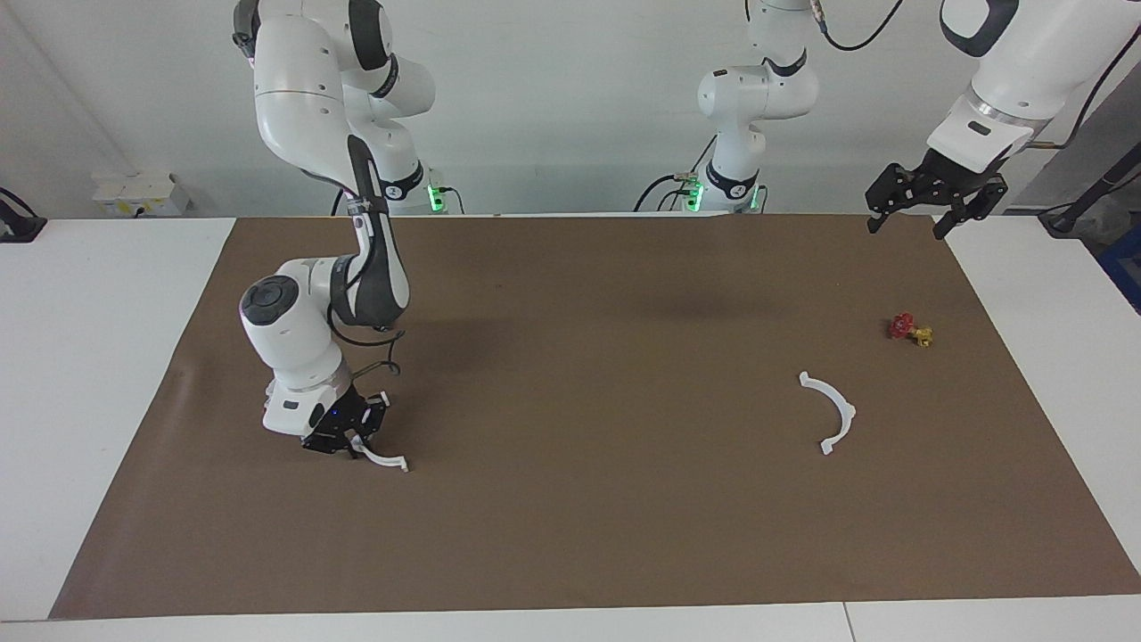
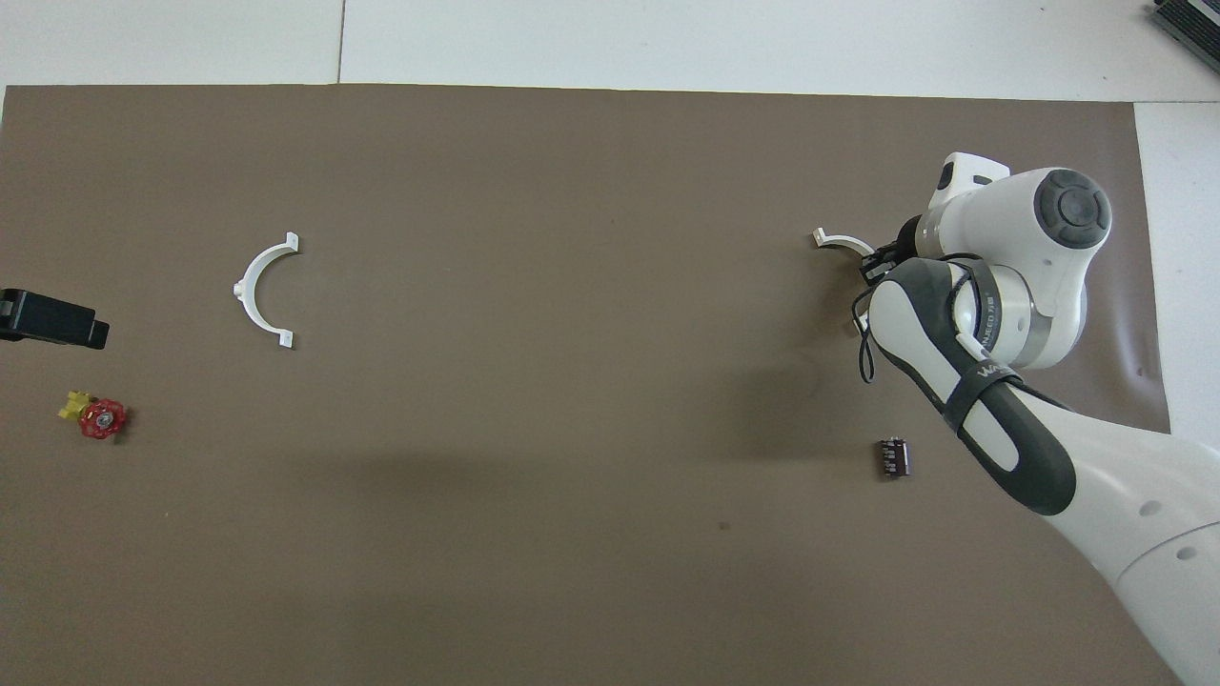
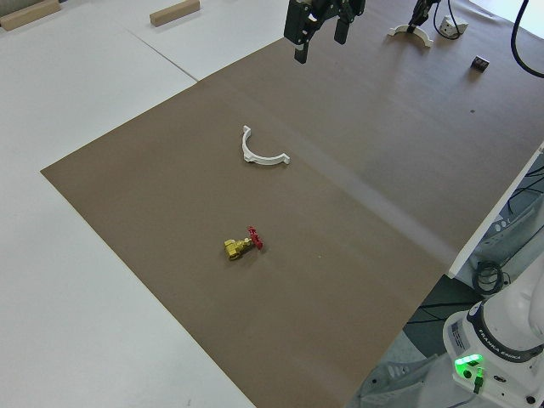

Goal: Assemble drain pipe with both arms
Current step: 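Carry the half-ring to the table center and set it down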

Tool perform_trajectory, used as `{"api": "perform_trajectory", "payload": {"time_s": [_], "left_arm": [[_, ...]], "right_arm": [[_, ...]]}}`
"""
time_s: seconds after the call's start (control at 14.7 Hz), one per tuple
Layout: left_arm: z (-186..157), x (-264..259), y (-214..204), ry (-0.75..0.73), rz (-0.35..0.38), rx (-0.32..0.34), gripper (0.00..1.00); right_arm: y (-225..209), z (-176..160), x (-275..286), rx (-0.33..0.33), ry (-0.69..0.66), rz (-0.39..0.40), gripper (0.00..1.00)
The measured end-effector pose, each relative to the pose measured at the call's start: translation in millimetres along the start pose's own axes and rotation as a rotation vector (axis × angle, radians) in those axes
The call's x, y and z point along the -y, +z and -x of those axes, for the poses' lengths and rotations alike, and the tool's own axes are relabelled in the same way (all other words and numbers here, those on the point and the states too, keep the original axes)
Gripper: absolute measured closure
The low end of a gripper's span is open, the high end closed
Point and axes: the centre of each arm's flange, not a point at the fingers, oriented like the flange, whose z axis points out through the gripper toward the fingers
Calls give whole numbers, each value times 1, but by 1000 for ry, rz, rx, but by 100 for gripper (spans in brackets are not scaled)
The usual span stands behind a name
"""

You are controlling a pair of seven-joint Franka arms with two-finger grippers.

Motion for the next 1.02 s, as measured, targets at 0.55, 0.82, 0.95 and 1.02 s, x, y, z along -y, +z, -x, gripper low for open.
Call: {"api": "perform_trajectory", "payload": {"time_s": [0.55, 0.82, 0.95, 1.02], "left_arm": [[0, 0, 0, 0, 0, 0, 0], [0, 0, 0, 0, 0, 0, 0], [0, 0, 0, 0, 0, 0, 0], [0, 0, 0, 0, 0, 0, 0]], "right_arm": [[-90, -44, 140, 64, 303, -69, 79], [-84, -61, 238, 65, 331, -65, 79], [-77, -64, 269, 58, 309, -33, 79], [-71, -65, 282, 58, 318, -19, 79]]}}
